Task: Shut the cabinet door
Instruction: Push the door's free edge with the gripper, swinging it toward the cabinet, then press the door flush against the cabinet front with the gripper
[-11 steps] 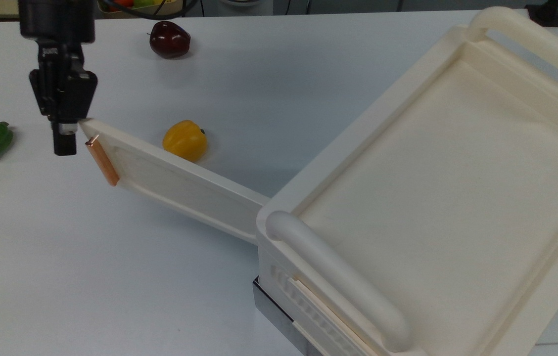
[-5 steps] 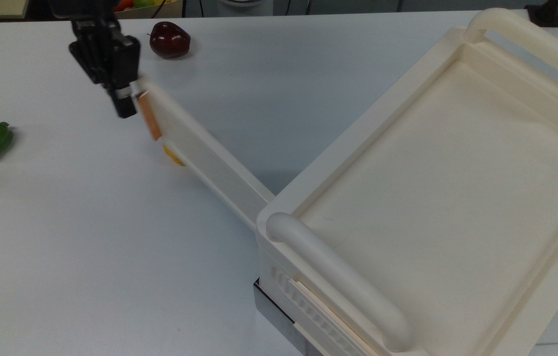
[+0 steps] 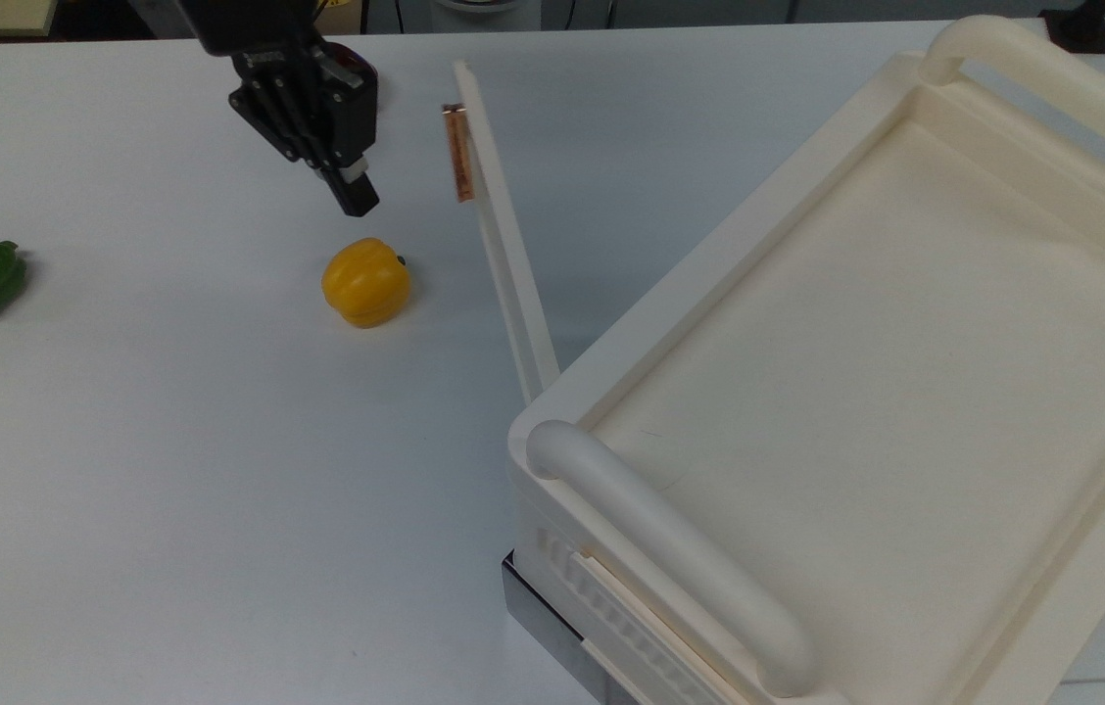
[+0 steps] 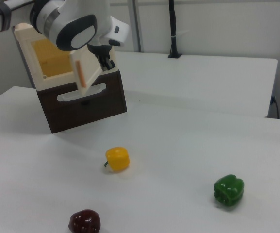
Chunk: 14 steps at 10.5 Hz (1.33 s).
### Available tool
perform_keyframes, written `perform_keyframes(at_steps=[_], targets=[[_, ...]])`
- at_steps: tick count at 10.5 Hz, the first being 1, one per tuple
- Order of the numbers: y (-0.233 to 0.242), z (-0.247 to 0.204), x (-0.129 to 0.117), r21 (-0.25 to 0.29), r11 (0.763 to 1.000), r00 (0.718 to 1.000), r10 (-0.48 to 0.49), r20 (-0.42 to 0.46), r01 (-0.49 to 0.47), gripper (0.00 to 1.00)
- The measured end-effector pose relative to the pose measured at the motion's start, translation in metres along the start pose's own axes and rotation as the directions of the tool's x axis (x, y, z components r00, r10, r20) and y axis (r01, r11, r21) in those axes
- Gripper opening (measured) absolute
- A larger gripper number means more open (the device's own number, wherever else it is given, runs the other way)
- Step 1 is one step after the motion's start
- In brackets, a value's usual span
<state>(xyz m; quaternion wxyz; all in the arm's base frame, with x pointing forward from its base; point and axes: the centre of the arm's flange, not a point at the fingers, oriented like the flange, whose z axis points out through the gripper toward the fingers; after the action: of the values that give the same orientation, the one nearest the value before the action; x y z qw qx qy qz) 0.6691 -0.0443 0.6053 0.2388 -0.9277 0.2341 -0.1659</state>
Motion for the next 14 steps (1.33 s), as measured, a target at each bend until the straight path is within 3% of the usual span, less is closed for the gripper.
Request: perform_keyframes(at_steps=[7, 14], targets=[[-0.090, 0.044, -0.062, 0.047, 0.988, 0.985, -0.148, 0.091, 0.144, 0.07], [-0.153, 0.080, -0.094, 0.121, 0.966, 0.974, -0.224, -0.041, 0.227, 0.06]])
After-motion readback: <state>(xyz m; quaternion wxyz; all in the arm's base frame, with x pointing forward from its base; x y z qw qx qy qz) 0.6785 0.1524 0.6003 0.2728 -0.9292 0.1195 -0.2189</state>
